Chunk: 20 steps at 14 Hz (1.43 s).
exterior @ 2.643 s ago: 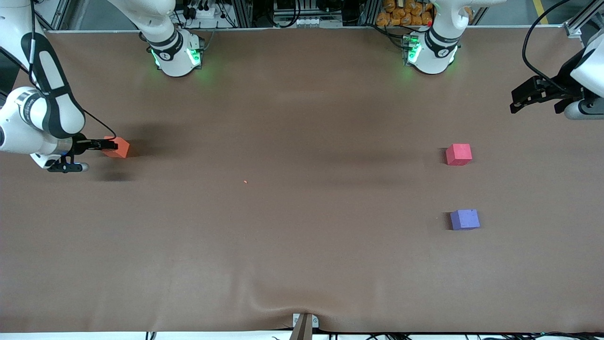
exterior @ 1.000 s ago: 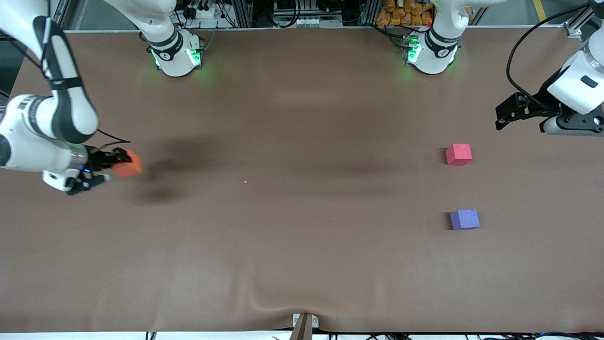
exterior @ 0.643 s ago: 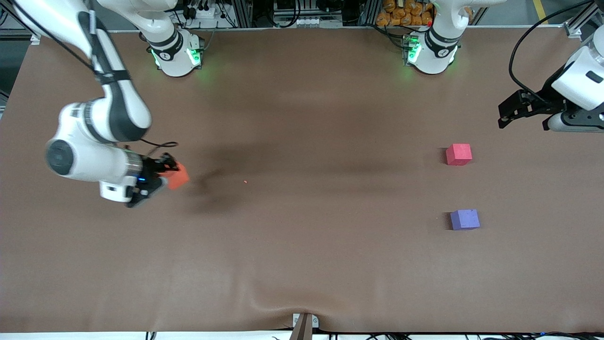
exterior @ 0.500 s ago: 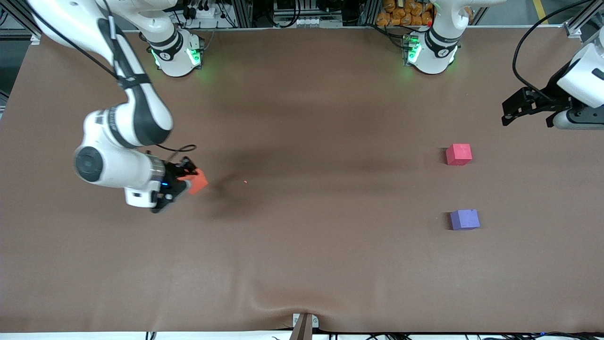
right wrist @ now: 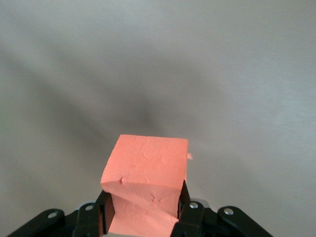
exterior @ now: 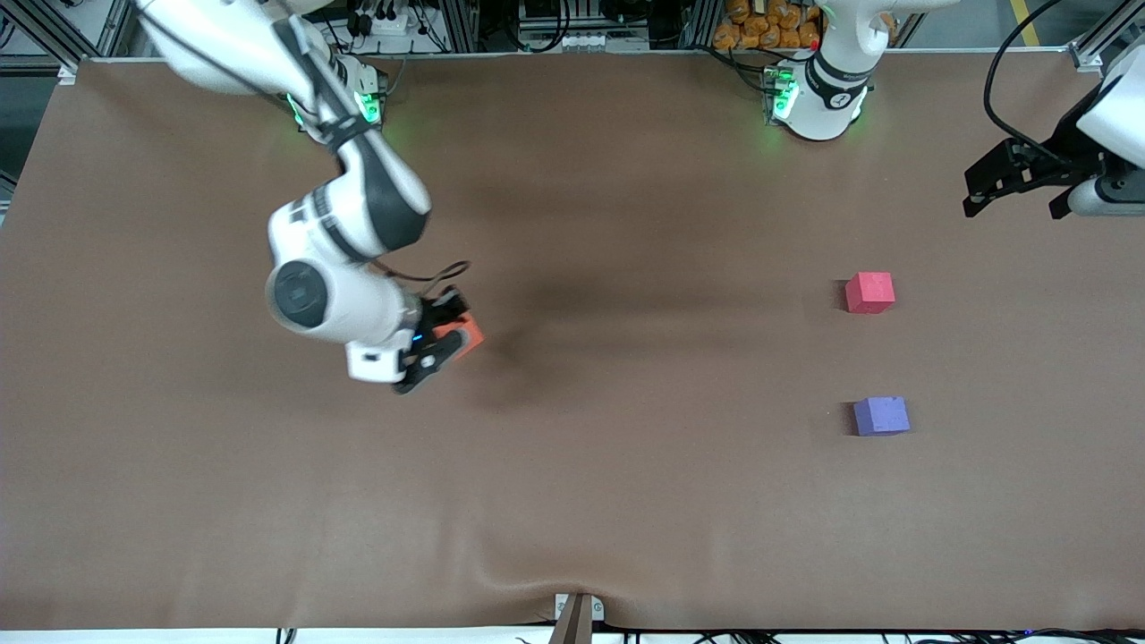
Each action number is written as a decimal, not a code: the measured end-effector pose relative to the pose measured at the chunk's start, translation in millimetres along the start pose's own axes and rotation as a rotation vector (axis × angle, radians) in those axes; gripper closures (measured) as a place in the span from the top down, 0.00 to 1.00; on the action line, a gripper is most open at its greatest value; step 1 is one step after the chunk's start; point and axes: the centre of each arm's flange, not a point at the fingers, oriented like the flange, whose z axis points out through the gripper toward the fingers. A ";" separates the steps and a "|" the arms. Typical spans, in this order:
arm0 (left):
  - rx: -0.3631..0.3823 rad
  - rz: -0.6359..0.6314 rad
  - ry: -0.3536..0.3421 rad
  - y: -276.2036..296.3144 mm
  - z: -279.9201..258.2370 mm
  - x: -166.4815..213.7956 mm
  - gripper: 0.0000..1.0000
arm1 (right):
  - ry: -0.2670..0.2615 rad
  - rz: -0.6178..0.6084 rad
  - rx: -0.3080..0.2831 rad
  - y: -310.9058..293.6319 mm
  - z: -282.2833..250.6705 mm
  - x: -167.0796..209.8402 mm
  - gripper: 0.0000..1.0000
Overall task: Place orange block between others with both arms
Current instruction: 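Carry the orange cube to the table middle and release it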
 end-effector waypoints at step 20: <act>0.001 0.044 -0.021 23.5 11.1 -0.1 1.00 | 0.043 0.564 0.016 -147.1 156.4 71.8 0.53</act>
